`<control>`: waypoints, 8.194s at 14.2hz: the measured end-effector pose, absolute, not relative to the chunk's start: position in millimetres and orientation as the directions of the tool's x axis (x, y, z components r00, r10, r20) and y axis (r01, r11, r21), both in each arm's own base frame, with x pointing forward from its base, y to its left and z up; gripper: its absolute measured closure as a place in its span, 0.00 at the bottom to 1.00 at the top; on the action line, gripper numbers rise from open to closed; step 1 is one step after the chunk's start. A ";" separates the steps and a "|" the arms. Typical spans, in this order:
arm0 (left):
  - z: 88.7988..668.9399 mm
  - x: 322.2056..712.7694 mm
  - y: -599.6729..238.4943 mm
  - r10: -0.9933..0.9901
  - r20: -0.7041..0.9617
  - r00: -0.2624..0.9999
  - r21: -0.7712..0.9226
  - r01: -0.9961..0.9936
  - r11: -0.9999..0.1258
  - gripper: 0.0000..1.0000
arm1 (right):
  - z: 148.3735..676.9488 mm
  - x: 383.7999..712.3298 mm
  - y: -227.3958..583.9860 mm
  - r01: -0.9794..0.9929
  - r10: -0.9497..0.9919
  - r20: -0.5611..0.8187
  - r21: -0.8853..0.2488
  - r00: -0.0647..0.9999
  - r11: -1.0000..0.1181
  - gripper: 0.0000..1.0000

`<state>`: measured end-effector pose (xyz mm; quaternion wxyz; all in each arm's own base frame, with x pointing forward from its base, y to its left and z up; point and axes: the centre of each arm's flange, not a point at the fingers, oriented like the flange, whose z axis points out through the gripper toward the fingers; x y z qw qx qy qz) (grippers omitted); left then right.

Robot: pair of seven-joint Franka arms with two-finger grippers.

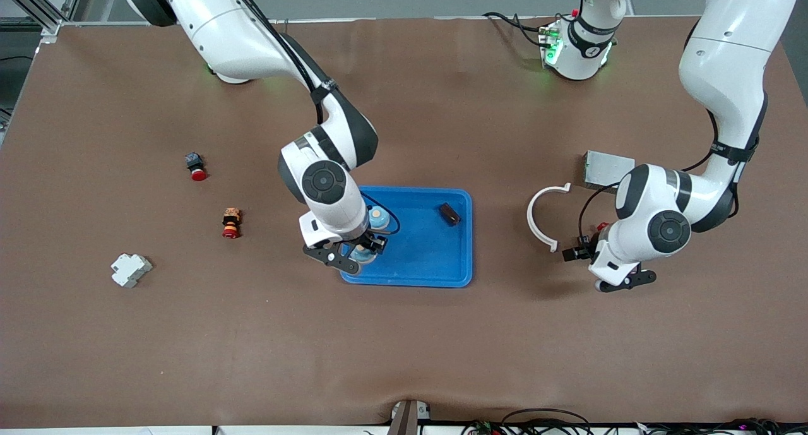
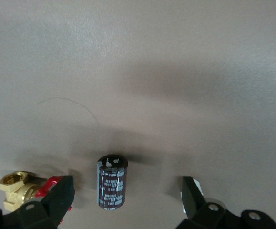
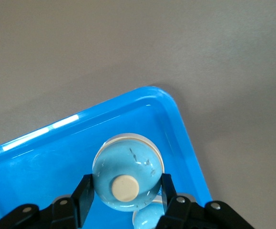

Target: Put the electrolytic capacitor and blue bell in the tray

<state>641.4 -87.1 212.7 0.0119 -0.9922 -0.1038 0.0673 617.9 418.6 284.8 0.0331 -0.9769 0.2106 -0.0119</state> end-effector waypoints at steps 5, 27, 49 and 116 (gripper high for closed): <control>203.7 635.7 -87.1 0.206 -0.150 0.967 -0.041 0.202 -0.979 0.00 | 261.1 614.9 433.7 -0.418 -0.418 0.000 -0.057 0.908 -0.907 0.38; 183.2 625.4 -87.1 0.206 -0.190 0.960 -0.047 0.201 -0.978 0.32 | 202.6 611.6 434.5 -0.401 -0.401 0.013 -0.017 0.916 -0.916 0.38; 267.3 664.0 -176.9 0.616 -0.049 0.787 0.035 0.617 -0.786 0.66 | 268.6 630.3 409.6 -0.342 -0.341 0.030 0.034 0.939 -0.939 0.00; 292.0 634.9 -373.1 0.740 -0.029 0.672 0.106 0.738 -0.666 0.00 | 638.2 556.1 -49.3 -0.079 -0.079 -0.015 0.001 0.997 -0.997 0.00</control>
